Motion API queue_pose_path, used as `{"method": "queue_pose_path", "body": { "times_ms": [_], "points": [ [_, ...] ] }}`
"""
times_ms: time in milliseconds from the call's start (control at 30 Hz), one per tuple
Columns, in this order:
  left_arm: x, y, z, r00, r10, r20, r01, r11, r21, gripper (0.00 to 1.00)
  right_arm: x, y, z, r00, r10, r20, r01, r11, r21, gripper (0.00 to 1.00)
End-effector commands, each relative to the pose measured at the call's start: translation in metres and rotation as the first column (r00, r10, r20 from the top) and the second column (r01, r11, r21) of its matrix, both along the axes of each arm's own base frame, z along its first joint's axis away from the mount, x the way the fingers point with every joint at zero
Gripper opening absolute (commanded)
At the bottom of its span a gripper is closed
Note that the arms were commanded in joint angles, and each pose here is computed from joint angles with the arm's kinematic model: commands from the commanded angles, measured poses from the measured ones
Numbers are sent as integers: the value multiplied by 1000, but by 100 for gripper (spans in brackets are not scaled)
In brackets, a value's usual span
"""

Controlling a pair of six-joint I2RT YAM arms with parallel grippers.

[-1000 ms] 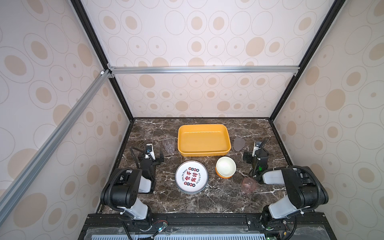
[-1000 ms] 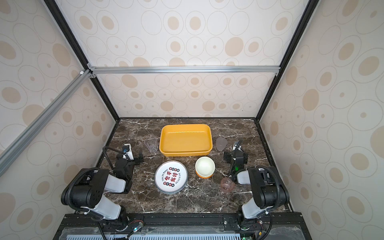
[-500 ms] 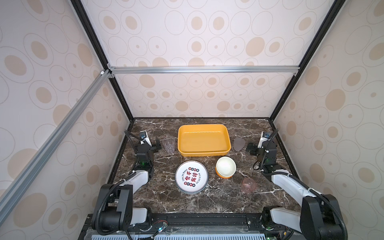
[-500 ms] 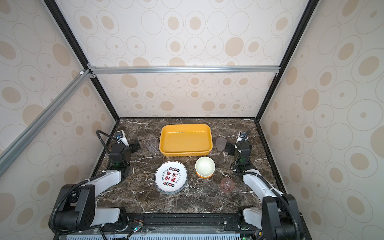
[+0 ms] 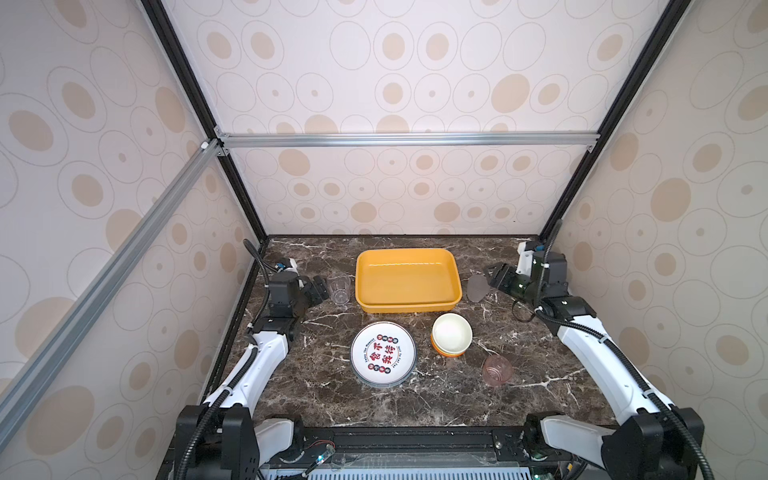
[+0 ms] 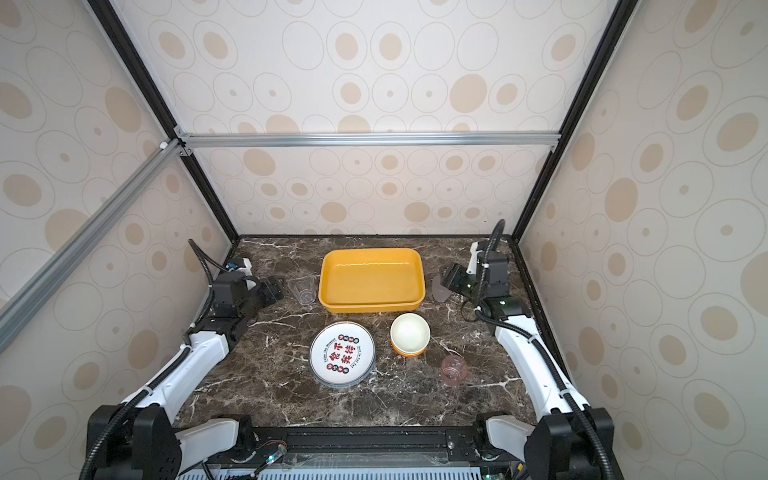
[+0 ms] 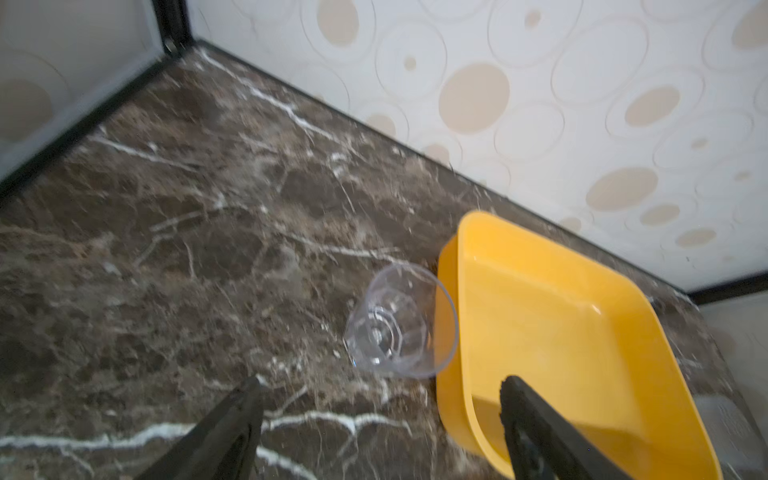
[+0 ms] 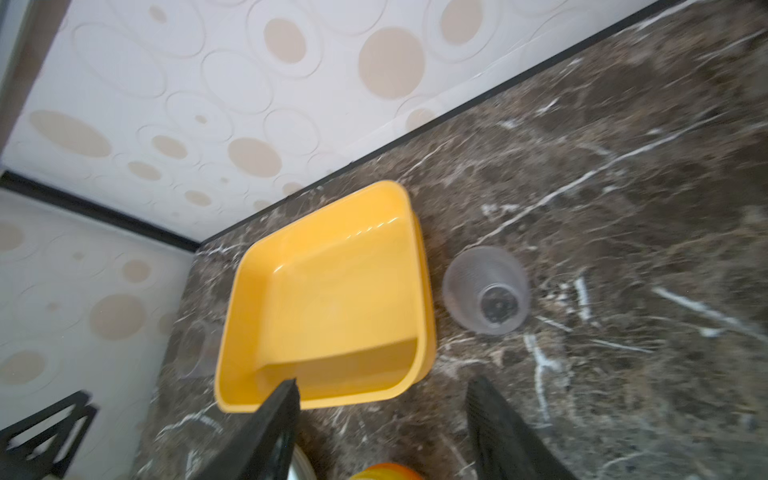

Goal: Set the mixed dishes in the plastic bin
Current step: 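Raise both arms from rest and move the right gripper toward the plate stack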

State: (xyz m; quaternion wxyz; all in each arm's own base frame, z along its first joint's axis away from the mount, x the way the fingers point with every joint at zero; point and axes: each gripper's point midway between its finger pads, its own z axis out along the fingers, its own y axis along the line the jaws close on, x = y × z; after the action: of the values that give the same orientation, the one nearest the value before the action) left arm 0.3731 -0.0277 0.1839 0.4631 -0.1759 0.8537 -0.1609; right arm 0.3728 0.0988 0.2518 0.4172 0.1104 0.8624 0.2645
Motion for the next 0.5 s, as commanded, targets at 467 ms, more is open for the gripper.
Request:
{"method": "queue_pose_path", "body": {
  "times_ms": [467],
  "points": [
    [-102, -58, -41, 926, -225, -302, 142, 951, -275, 57, -69, 168, -41, 831, 418, -367, -440, 898, 27, 53]
  ]
}}
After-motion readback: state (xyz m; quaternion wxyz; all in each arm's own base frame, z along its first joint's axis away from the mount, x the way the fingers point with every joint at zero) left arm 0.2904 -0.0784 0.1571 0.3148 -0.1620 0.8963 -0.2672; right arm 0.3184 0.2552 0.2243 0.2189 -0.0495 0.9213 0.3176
